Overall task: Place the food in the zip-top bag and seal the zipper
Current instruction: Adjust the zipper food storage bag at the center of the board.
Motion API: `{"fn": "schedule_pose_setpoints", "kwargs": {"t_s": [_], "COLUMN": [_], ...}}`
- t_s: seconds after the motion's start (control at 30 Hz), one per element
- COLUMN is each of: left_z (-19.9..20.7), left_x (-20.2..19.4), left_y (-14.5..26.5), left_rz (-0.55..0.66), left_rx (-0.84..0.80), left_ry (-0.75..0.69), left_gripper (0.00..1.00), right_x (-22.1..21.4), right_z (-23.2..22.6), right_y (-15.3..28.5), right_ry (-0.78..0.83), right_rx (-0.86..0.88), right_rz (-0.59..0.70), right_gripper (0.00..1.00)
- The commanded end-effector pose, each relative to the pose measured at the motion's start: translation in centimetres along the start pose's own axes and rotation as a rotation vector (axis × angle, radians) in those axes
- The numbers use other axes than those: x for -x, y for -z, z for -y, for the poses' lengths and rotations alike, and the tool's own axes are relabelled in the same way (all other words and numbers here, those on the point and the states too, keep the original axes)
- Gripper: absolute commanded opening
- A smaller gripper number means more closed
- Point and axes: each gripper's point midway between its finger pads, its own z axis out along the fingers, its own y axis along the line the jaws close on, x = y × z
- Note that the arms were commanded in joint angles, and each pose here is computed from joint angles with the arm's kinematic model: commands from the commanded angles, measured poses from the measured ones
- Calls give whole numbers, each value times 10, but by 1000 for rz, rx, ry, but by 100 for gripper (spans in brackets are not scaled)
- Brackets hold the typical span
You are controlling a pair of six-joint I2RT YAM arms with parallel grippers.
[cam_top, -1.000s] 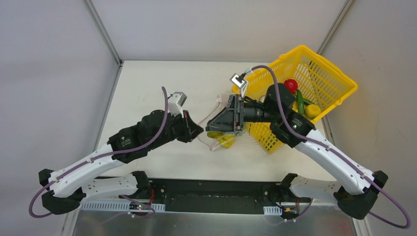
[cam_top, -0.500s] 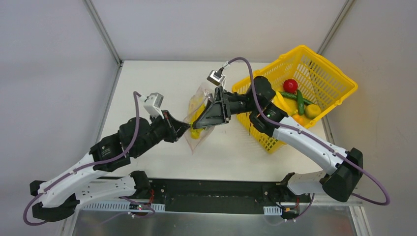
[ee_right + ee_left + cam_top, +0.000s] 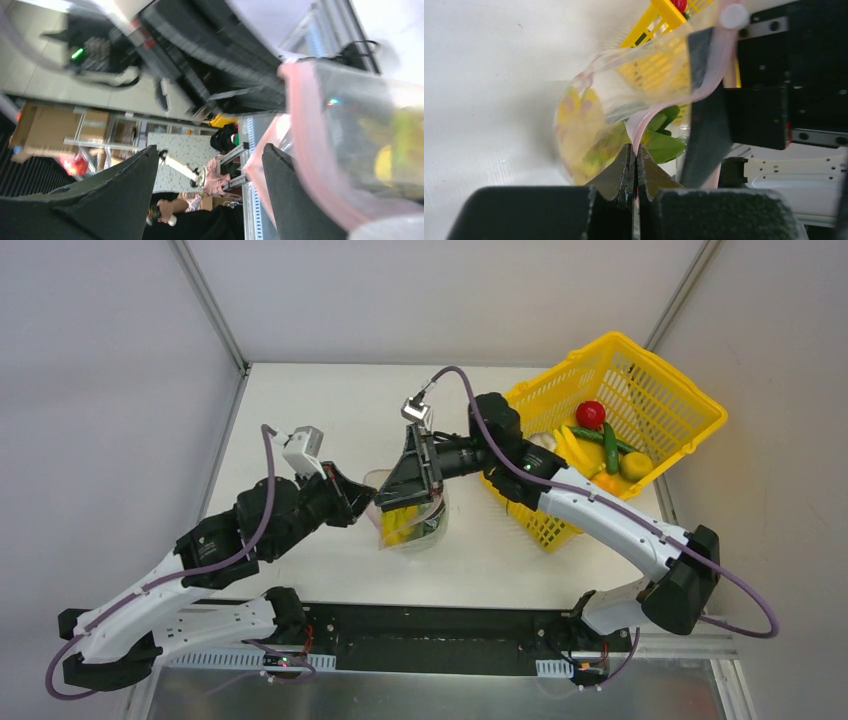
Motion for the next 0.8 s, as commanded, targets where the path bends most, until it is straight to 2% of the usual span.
{"fn": "schedule_pose_setpoints", "kwargs": {"t_s": [0.0,0.1,0.23,0.37,0.53,0.77], "left_z": [23,19,6,-3,-9,-9], "left_x": [8,9,13,17,14,10], "left_y": [-6,-10,-8,-5,-5,-8], "left_rz": [-1,19,58,82,87,70], "left_rx": [-77,-55,-7,26,43,49], "left_ry": [-16,-10,-14,-17,-15,-10], "left_gripper": [0,0,0,0,0,0], "right_x": [10,14,14,0,-9,-19], "right_z": [37,32,28,8,-31,-45], "right_y": [-12,-13,-14,-13,-5,1], "right_ry": [27,-4,-150,-48,49,79], "right_rx": [-271,-240,-152,-174,-56,-18], "right_rz": [82,132,204,152,112,72], "right_gripper": [79,83,83,84,85,84]}}
